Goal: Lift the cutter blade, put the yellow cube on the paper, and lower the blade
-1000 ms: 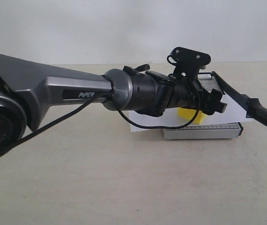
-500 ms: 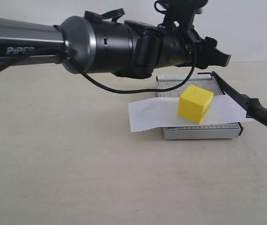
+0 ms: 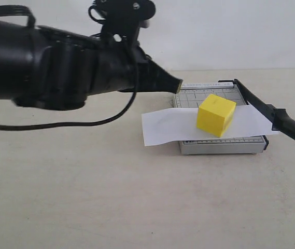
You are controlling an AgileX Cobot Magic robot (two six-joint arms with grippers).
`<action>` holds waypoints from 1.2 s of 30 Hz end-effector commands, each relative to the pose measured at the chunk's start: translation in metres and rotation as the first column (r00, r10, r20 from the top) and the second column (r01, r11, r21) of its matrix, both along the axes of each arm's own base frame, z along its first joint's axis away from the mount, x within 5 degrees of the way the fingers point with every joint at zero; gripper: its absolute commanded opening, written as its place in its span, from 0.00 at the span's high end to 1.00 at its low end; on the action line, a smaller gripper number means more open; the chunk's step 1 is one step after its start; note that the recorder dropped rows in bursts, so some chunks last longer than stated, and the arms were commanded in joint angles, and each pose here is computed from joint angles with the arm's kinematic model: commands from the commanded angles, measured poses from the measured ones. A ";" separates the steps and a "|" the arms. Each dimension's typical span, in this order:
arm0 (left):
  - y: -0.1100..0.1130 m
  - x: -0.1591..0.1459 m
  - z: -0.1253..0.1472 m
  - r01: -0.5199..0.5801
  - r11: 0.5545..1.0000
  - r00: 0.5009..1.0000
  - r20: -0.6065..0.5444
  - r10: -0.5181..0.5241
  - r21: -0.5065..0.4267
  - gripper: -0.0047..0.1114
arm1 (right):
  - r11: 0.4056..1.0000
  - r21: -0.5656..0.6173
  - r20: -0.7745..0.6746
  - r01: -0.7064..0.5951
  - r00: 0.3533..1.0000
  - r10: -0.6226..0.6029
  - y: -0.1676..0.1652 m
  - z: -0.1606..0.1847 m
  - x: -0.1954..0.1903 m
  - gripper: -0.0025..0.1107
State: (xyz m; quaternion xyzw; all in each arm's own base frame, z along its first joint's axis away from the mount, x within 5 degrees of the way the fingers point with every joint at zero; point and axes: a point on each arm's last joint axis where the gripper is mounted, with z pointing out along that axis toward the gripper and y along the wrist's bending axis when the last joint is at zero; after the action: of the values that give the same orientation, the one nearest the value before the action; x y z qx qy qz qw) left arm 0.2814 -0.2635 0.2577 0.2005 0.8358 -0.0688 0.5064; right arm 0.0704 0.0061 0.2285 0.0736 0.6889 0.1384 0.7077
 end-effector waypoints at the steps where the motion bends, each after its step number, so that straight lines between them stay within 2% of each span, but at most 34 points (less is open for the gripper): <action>1: 0.034 -0.030 0.011 -0.025 0.999 1.000 -0.014 0.024 -0.040 0.92 | 1.000 -0.003 0.009 -0.001 1.000 0.001 0.000 0.000 0.000 0.98; 8: 0.082 -0.074 0.012 -0.062 0.991 0.997 -0.045 0.057 -0.118 0.92 | 1.000 -0.003 0.009 -0.001 1.000 0.001 0.000 0.000 0.000 0.98; 12: 0.107 -0.096 0.015 -0.060 0.988 0.998 -0.027 0.056 -0.141 0.92 | 1.000 -0.003 0.009 -0.001 1.000 0.001 0.000 0.000 0.000 0.98; 17: 0.133 -0.119 0.023 -0.048 0.975 0.998 0.038 0.057 -0.217 0.92 | 1.000 -0.003 0.009 -0.001 1.000 0.001 0.000 0.000 0.000 0.98; 19: 0.142 -0.128 0.027 -0.004 0.971 0.996 0.088 0.026 -0.239 0.92 | 1.000 -0.003 0.009 -0.001 1.000 0.001 0.000 0.000 0.000 0.98; 21: 0.153 -0.148 0.033 0.103 0.956 0.985 0.159 -0.060 -0.275 0.92 | 1.000 -0.003 0.009 -0.001 1.000 0.001 0.000 0.000 0.000 0.98; 25: 0.171 -0.189 0.028 0.316 0.878 0.944 0.215 -0.252 -0.358 0.92 | 1.000 -0.003 0.009 -0.001 1.000 0.001 0.000 0.000 0.000 0.98; 27: 0.177 -0.208 0.023 0.438 0.833 0.893 0.271 -0.360 -0.337 0.92 | 1.000 -0.003 0.009 -0.001 1.000 0.001 0.000 0.000 0.000 0.98; 29: 0.183 -0.229 0.017 0.562 0.758 0.823 0.317 -0.472 -0.331 0.92 | 1.000 -0.007 0.010 -0.001 1.000 0.002 0.000 0.000 0.000 0.98; 31: 0.189 -0.241 0.012 0.613 0.714 0.786 0.350 -0.509 -0.337 0.92 | 1.000 -0.007 0.010 -0.001 1.000 0.002 0.000 0.000 0.000 0.98; 34: 0.194 -0.251 -0.003 0.648 0.682 0.760 0.358 -0.543 -0.339 0.92 | 1.000 -0.007 0.010 -0.001 1.000 0.002 0.000 0.000 0.000 0.98; 36: 0.196 -0.255 -0.013 0.650 0.669 0.759 0.344 -0.552 -0.361 0.92 | 1.000 -0.007 0.010 -0.001 1.000 0.002 0.000 0.000 0.000 0.98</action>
State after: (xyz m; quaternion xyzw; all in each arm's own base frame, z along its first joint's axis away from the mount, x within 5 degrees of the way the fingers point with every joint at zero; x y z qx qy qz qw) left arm 0.0308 -0.0690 0.2531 0.3409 0.6243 -0.3955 0.5811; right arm 0.0704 0.0061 0.2285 0.0736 0.6889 0.1384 0.7077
